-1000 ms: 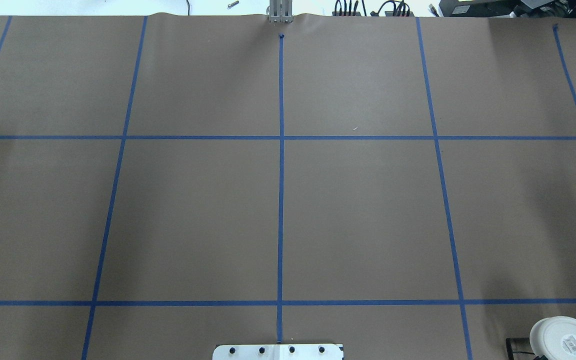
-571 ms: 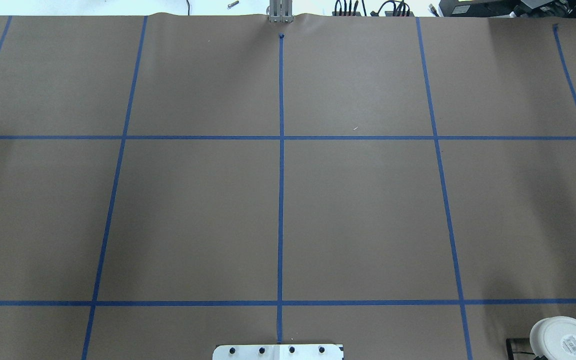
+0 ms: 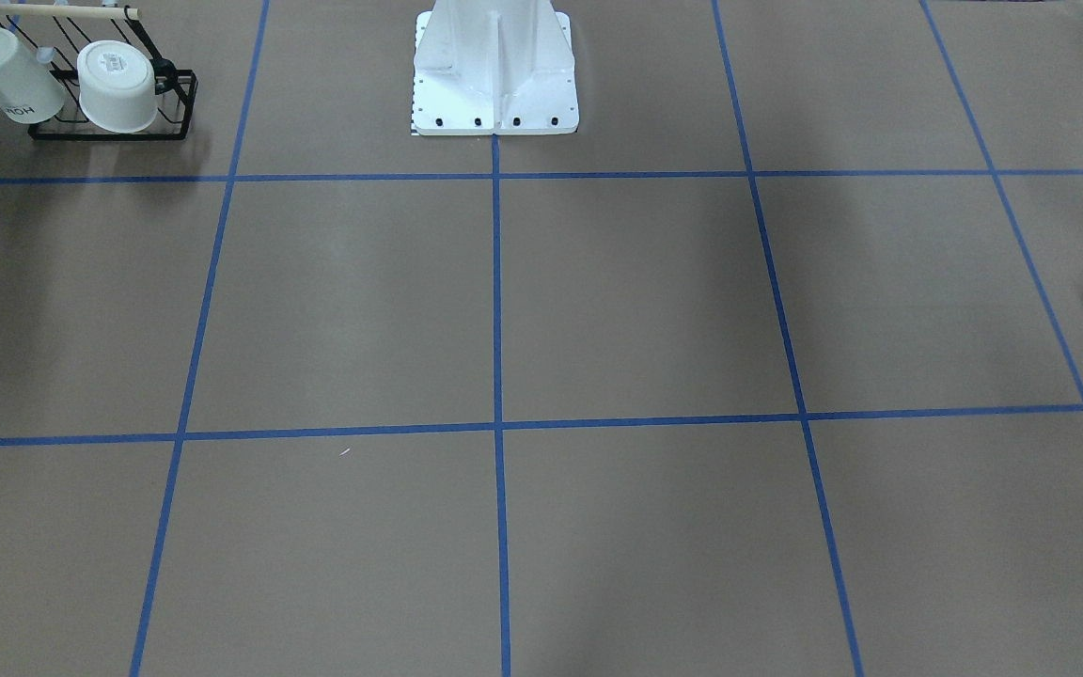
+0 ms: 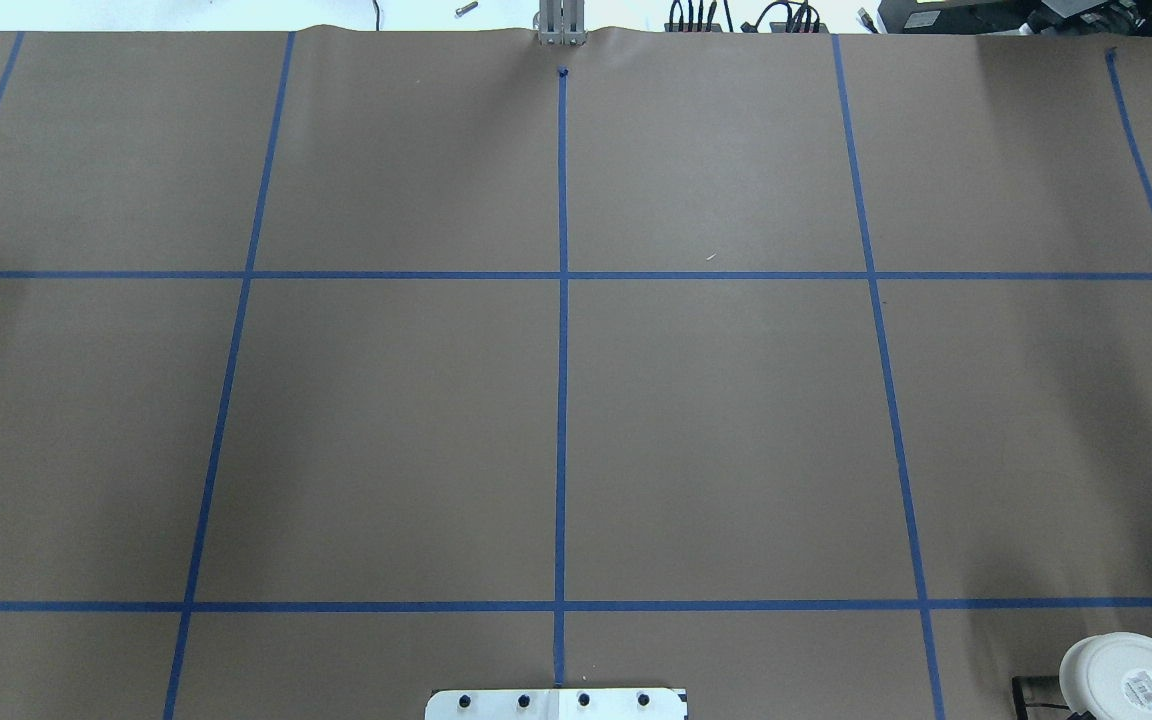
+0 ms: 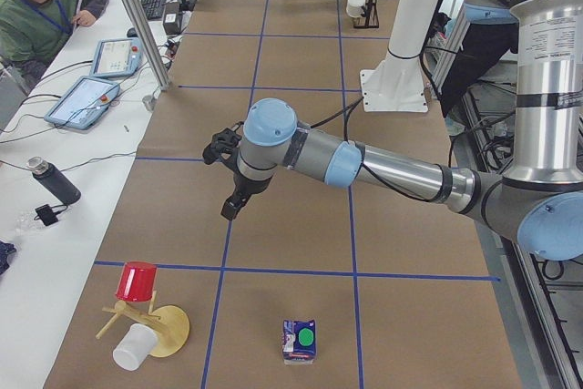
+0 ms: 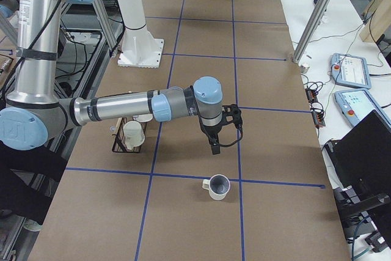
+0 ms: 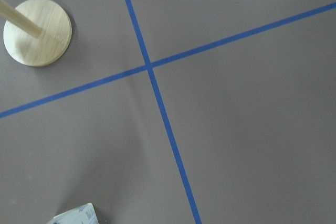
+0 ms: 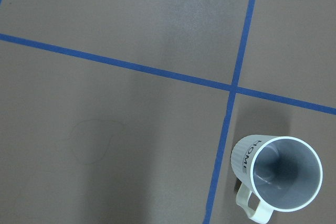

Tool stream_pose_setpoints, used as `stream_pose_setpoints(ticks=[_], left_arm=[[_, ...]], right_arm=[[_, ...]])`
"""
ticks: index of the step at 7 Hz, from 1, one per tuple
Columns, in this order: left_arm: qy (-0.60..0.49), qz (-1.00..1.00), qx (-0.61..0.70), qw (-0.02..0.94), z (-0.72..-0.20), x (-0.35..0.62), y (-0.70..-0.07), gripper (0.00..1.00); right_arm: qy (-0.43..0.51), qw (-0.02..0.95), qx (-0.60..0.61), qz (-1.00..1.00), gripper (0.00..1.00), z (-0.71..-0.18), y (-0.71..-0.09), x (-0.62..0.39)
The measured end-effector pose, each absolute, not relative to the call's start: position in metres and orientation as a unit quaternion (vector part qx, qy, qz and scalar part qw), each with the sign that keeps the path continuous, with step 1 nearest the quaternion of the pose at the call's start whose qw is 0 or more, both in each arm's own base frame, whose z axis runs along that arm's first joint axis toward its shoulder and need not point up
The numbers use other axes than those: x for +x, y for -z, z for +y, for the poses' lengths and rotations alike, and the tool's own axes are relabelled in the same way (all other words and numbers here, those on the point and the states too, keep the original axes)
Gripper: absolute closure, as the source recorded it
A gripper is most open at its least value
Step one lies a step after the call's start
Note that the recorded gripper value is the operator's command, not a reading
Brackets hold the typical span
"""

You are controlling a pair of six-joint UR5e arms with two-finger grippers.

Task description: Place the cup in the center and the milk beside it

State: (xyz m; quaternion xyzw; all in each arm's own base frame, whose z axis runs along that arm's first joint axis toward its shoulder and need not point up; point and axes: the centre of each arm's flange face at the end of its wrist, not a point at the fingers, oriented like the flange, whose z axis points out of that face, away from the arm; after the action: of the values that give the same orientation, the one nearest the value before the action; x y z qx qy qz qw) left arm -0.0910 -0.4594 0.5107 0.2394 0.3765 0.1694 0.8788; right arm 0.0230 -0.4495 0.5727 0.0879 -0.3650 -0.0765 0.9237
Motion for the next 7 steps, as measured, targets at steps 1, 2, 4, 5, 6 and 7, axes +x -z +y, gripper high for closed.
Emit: stream_pose_setpoints(ticks=[1,2,4,5,6,7], left_arm=[[-0.17,0.379,0.242,0.877,-0.459,-0.091,-0.509,0.02],[-0.17,0.379,0.243,0.877,-0.458,-0.091,-0.508,0.01],[-0.172,0.379,0.247,0.875,-0.459,-0.09,-0.505,0.01],[-0.173,0.378,0.249,0.875,-0.459,-0.09,-0.505,0.01],[-0.173,0.378,0.249,0.875,-0.459,-0.09,-0.505,0.01],[-0.174,0.378,0.249,0.874,-0.459,-0.09,-0.504,0.01]], right_arm=[[0.082,0.927,0.08,-0.357,0.02,-0.465,-0.59,0.014],[0.09,0.93,0.08,-0.348,0.03,-0.477,-0.615,0.002],[0.096,0.935,0.086,-0.33,0.29,-0.49,-0.663,-0.019],[0.097,0.939,0.086,-0.32,0.55,-0.489,-0.677,-0.023],[0.098,0.942,0.082,-0.311,0.69,-0.487,-0.687,-0.024],[0.1,0.944,0.076,-0.304,0.75,-0.485,-0.697,-0.026]])
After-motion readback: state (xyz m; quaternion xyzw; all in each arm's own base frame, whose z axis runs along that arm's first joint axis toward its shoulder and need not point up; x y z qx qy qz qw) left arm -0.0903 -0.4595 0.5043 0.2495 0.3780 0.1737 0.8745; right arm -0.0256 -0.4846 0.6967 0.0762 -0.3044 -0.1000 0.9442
